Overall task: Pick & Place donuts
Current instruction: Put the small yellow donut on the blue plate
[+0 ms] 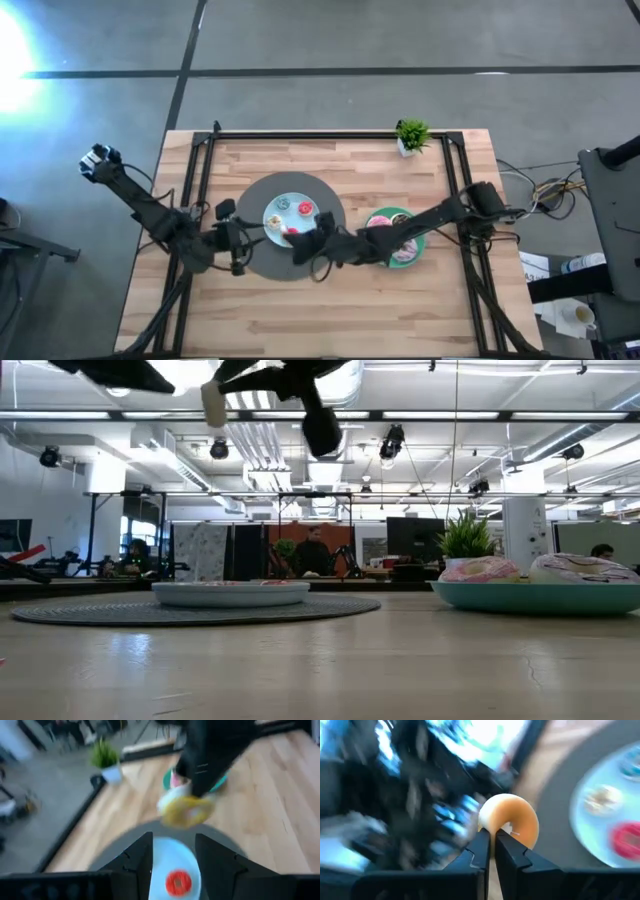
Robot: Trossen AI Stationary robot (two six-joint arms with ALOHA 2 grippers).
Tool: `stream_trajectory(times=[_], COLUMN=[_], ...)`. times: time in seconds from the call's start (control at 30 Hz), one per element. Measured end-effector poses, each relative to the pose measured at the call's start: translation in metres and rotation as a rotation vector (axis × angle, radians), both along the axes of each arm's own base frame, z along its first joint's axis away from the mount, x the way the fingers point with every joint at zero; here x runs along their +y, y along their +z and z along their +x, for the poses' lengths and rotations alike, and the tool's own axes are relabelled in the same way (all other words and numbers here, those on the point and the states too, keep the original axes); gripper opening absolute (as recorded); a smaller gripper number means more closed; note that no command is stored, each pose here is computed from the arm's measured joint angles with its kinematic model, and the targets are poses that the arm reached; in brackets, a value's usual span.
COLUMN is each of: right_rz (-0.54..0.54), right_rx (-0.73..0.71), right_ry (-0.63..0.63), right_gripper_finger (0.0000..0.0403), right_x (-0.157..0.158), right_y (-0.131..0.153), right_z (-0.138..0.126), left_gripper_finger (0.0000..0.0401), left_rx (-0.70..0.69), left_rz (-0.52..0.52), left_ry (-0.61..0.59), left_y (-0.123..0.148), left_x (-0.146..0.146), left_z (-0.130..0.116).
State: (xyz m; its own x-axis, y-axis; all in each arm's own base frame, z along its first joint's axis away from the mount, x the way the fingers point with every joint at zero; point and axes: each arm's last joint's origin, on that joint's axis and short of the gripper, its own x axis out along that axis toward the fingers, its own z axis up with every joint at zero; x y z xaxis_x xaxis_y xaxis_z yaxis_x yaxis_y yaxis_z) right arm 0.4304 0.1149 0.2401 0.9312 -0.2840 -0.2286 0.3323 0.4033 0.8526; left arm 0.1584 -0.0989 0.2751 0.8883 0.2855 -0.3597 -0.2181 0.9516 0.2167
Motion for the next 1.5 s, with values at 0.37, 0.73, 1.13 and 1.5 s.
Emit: stream_trajectory(times=[0.37, 0.73, 1.13, 1.5], right_rz=[0.102, 0.178, 0.287, 0.346], right_rx=[-0.188, -0.333, -0.399, -0.430], right_ry=[-0.239, -0.304, -0.357, -0.364], right_gripper_finger=[0.0013, 0.0013, 0.0013, 0.0013], right_x=[-0.014, -0.027, -0.028, -0.029], right_y=[-0.011, 0.004, 0.005, 0.005], right_z=[-0.004, 0.000, 0.000, 0.000], left_gripper_finger=[0.0122, 0.0122, 0.0122, 0.0122], left_rx=[-0.106, -0.115, -0.148, -0.174], left_rz=[0.095, 0.085, 0.133, 0.119], left_ry=[0.128, 0.210, 0.287, 0.337], left_y=[0.003, -0.007, -0.010, -0.012], left_x=[-0.002, 0.000, 0.003, 0.010], left_z=[0.011, 0.034, 0.053, 0.063])
